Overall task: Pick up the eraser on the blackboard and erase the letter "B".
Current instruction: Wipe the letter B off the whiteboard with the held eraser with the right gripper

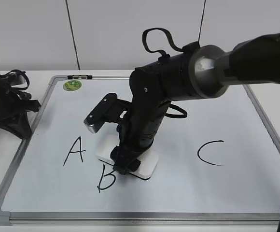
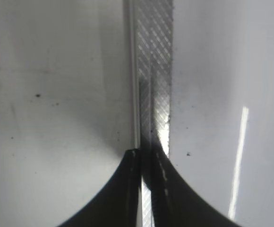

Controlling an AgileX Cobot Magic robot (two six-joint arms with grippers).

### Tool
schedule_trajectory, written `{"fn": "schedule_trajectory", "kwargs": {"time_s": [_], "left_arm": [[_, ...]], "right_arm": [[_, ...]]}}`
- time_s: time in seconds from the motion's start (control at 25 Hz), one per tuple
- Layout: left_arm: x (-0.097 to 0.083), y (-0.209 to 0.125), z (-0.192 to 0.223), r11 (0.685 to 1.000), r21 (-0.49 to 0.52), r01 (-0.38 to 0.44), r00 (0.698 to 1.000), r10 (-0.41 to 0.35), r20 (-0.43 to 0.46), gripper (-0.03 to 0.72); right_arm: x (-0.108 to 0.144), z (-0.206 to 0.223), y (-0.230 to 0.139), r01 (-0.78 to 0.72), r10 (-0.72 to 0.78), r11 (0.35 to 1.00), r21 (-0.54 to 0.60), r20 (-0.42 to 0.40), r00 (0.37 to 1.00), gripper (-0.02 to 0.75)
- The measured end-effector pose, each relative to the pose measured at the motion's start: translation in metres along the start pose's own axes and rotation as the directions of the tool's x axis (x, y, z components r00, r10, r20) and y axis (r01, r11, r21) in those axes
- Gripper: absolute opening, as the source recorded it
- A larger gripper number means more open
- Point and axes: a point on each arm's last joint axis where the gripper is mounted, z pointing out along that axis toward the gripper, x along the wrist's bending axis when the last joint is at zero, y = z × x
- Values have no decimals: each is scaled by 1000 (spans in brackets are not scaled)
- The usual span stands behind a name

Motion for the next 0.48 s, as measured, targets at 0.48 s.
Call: {"fn": "schedule_trajectory", "kwargs": {"time_s": [0.48], "left_arm": [[0, 0, 0, 1000, 0, 0, 1000, 0, 0, 42]], "right_arm": [[3, 2, 1, 17, -16, 999, 50, -22, 1000, 539]]}}
